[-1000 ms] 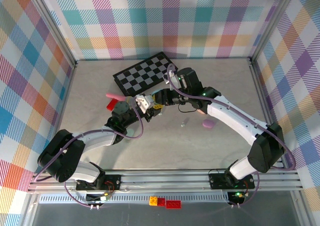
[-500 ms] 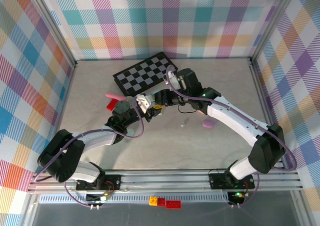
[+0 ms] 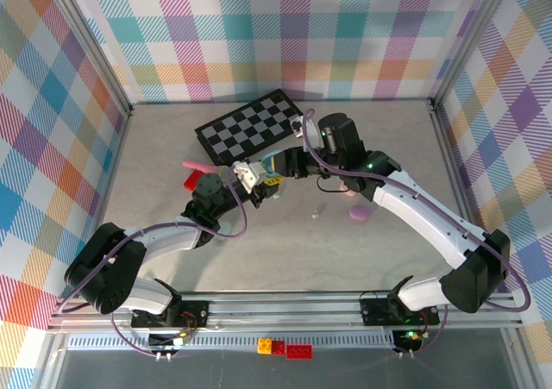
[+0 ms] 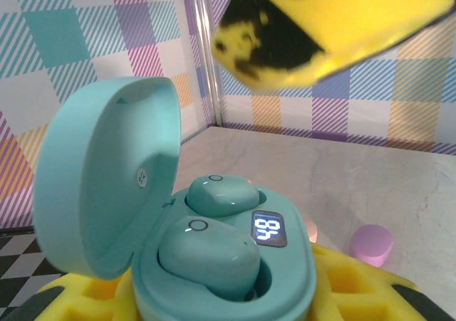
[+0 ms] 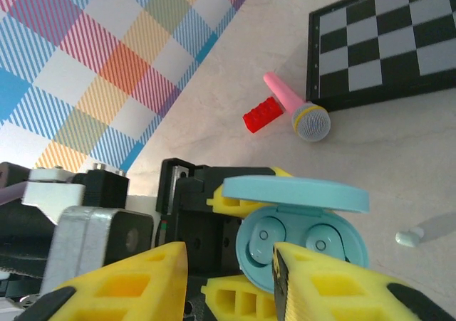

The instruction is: Insert wireless bluetooth earbuds into charging case

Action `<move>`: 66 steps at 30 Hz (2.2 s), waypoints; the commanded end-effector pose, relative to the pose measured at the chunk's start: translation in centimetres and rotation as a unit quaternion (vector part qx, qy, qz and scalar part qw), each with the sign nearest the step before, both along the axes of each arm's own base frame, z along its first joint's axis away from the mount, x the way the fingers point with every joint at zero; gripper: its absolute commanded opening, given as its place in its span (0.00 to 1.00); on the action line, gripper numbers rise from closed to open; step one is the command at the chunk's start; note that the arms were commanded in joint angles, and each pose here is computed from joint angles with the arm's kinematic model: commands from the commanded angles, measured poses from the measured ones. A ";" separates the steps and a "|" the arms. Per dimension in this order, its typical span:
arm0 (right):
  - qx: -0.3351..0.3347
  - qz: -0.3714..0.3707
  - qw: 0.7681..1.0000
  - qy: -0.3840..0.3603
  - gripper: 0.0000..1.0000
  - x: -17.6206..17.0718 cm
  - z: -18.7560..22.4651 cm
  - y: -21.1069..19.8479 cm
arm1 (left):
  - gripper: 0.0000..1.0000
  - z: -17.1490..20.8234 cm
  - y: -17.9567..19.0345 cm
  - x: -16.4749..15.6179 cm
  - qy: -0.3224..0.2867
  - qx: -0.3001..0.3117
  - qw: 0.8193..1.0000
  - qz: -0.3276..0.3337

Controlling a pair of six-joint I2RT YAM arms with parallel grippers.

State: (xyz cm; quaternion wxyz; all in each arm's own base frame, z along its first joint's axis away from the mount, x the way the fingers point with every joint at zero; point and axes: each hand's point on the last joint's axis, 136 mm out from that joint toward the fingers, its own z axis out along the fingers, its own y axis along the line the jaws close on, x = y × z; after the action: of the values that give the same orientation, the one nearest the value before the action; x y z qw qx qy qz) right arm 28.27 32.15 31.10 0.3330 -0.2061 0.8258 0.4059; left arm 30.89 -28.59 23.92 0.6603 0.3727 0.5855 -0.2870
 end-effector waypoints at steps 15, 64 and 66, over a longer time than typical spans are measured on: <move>-0.058 0.029 0.998 -0.007 0.34 3.0 0.9 1.5 | 0.32 2.0 0.4 -0.8 -0.020 -0.013 1.000 -0.010; 0.089 0.028 0.991 0.096 0.72 1.0 0.8 -1.0 | 0.34 5.1 1.1 -1.6 -0.036 -0.077 0.996 -0.023; 0.109 0.053 0.985 0.120 0.72 0.4 0.7 -0.4 | 0.34 5.3 1.2 -1.7 -0.037 -0.081 0.996 -0.024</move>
State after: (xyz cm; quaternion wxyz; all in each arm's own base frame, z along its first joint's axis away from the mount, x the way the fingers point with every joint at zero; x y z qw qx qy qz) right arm 30.34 29.86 29.35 0.2670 -0.1488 0.8417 0.4451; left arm 29.81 -28.06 26.97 0.6763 0.3518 0.5576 -0.3285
